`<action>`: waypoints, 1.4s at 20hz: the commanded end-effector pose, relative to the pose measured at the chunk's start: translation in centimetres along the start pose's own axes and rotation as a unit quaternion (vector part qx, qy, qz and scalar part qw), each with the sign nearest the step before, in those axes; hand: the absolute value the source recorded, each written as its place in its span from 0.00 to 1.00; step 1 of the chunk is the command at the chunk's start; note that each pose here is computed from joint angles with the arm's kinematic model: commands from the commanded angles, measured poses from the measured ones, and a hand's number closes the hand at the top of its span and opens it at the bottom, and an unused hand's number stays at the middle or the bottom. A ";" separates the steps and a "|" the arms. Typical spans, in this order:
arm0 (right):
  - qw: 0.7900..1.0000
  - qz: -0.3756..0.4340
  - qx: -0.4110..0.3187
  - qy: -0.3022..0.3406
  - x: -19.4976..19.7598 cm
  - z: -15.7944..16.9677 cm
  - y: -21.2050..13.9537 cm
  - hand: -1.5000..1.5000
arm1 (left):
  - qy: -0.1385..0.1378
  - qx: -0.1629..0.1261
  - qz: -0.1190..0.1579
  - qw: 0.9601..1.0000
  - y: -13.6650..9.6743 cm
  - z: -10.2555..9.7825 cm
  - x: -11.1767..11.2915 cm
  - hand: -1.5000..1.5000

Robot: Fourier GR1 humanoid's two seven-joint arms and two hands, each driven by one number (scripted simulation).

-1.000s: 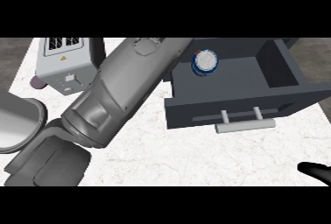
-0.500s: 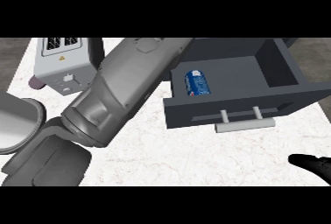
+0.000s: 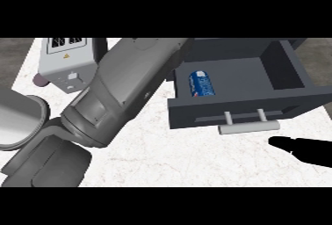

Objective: Pick up the can, place it into the drawer and close the drawer

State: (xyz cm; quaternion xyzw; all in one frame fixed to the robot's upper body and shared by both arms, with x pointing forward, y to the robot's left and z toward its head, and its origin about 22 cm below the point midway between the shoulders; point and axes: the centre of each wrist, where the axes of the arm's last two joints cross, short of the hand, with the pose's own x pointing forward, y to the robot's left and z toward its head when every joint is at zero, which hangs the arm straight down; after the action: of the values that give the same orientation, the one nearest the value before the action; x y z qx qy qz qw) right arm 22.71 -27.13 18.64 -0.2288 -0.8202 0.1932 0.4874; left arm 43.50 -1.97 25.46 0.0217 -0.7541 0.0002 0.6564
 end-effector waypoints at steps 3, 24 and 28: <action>0.994 0.108 0.022 -0.014 -0.7 -2.4 2.4 0.00 | -0.008 0.003 0.011 1.000 0.0 -0.1 0.2 0.00; 0.956 0.285 0.072 -0.004 -9.8 -9.3 15.3 0.00 | -0.006 0.006 -0.003 1.000 3.0 -1.4 1.4 0.00; 0.947 0.318 0.050 0.005 -12.8 -9.6 16.8 0.00 | -0.004 0.006 0.003 1.000 3.6 -1.4 0.4 0.00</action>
State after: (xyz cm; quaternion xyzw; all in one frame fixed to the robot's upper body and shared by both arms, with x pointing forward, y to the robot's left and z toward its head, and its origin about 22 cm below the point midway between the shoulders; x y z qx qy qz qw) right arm 38.12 -19.71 6.43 -0.4272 -0.7026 0.3781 0.4252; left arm 44.63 1.18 26.07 0.0282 -0.7567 0.0044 0.6531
